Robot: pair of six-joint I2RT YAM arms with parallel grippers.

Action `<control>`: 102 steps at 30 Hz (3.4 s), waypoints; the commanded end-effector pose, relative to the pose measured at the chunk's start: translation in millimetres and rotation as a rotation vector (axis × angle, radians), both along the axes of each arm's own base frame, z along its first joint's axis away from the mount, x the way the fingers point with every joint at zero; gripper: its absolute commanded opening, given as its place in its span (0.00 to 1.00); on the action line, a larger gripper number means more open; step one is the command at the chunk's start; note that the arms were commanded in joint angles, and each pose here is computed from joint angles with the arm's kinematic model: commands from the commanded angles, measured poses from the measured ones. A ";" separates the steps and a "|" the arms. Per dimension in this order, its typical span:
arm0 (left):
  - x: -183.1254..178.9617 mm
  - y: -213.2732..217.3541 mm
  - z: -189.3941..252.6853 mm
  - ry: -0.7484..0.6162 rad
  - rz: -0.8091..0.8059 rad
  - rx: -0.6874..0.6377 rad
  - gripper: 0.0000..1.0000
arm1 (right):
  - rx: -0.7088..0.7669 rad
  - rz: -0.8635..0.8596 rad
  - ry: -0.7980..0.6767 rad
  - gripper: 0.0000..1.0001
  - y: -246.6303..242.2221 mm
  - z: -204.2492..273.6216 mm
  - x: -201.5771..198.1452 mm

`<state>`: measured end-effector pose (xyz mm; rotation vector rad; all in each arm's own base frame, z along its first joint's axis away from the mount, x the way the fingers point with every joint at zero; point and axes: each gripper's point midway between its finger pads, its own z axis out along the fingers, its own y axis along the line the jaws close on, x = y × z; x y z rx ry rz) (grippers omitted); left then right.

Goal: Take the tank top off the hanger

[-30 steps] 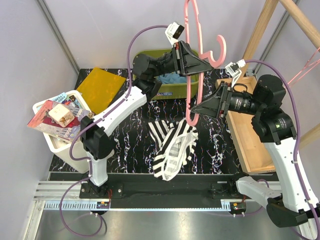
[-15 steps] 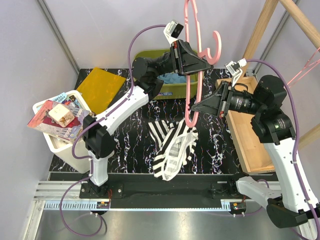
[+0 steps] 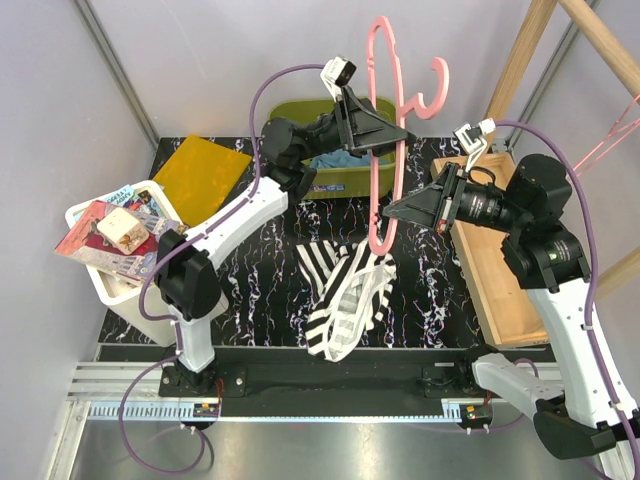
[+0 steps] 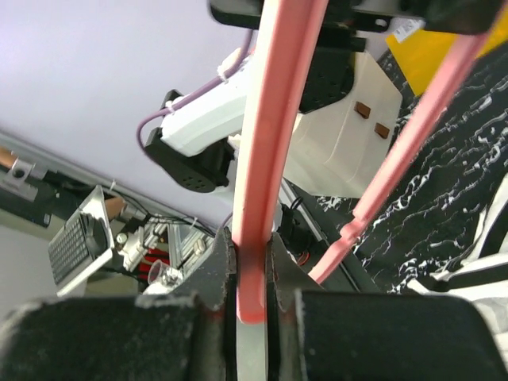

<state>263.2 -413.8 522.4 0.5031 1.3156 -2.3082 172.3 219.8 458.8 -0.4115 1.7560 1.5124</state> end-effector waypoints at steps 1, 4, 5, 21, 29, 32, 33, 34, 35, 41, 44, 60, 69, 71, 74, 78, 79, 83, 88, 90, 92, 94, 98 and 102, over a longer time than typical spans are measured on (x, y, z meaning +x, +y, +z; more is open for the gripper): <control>-14.7 33.0 24.0 -0.104 0.055 -0.048 0.67 | 0.040 -0.065 -0.065 0.00 -5.8 17.1 -1.2; -21.4 39.6 26.6 -0.127 0.059 -0.032 0.70 | 0.042 -0.101 -0.039 0.00 -7.1 14.6 5.2; -20.7 40.0 24.1 -0.130 0.069 -0.013 0.70 | 0.046 -0.129 -0.032 0.00 -8.3 15.3 10.3; -56.6 109.9 -24.4 -0.163 0.332 0.320 0.72 | 0.059 -0.593 0.150 0.00 -44.2 10.9 89.7; -66.3 123.8 -72.3 -0.071 0.380 0.440 0.72 | 0.103 -0.865 0.232 0.00 -68.8 20.4 152.2; -74.8 130.6 -78.4 -0.050 0.386 0.458 0.73 | 0.108 -0.955 0.218 0.00 -79.9 28.1 173.7; -76.8 132.1 -79.3 -0.051 0.391 0.461 0.73 | 0.099 -0.974 0.225 0.00 -80.3 25.5 183.7; -79.1 134.4 -82.7 -0.051 0.395 0.475 0.73 | 0.113 -1.008 0.207 0.00 -86.5 34.3 187.9; -83.0 137.6 -81.7 -0.059 0.402 0.477 0.73 | 0.123 -1.034 0.203 0.00 -91.5 37.8 192.7; -93.9 145.8 -84.8 -0.085 0.408 0.512 0.73 | 0.175 -1.196 0.210 0.00 -120.3 47.2 223.6; -99.2 150.4 -80.8 -0.111 0.416 0.528 0.73 | 0.202 -1.287 0.217 0.00 -142.9 48.3 234.5; -94.6 161.2 -79.4 -0.199 0.490 0.621 0.76 | 0.279 -1.479 0.306 0.00 -208.4 38.0 290.4; -90.5 159.0 -84.9 -0.187 0.482 0.641 0.76 | 0.356 -1.531 0.464 0.00 -225.6 6.1 295.8; -88.9 158.0 -85.9 -0.183 0.481 0.644 0.76 | 0.374 -1.513 0.499 0.00 -222.8 0.5 298.1; -88.5 157.2 -87.3 -0.180 0.474 0.647 0.76 | 0.408 -1.481 0.550 0.00 -226.0 -4.9 303.0; -87.9 156.9 -88.7 -0.176 0.475 0.650 0.76 | 0.447 -1.423 0.605 0.00 -218.2 -6.8 305.9; -87.3 156.6 -89.7 -0.174 0.474 0.652 0.76 | 0.450 -1.416 0.611 0.00 -216.8 -6.6 305.1; -86.8 156.4 -92.4 -0.165 0.472 0.657 0.76 | 0.434 -1.372 0.619 0.06 -208.8 -6.6 301.7; -84.0 154.4 -99.0 -0.149 0.464 0.669 0.76 | 0.324 -1.357 0.587 0.47 -205.4 -12.2 286.7; -83.5 153.0 -102.8 -0.136 0.454 0.673 0.76 | 0.269 -1.376 0.566 0.61 -208.8 -15.5 274.6; -83.2 150.6 -105.3 -0.125 0.442 0.673 0.76 | 0.212 -1.394 0.564 0.69 -211.6 -21.9 261.9; -82.9 148.5 -107.6 -0.119 0.434 0.675 0.76 | 0.134 -1.393 0.565 0.74 -211.8 -33.0 253.0; -84.9 142.7 -113.3 -0.108 0.408 0.681 0.76 | 0.044 -1.374 0.577 0.82 -209.2 -52.1 233.8; -87.3 137.7 -113.9 -0.112 0.390 0.681 0.76 | -0.037 -1.330 0.539 0.94 -203.9 -57.7 218.0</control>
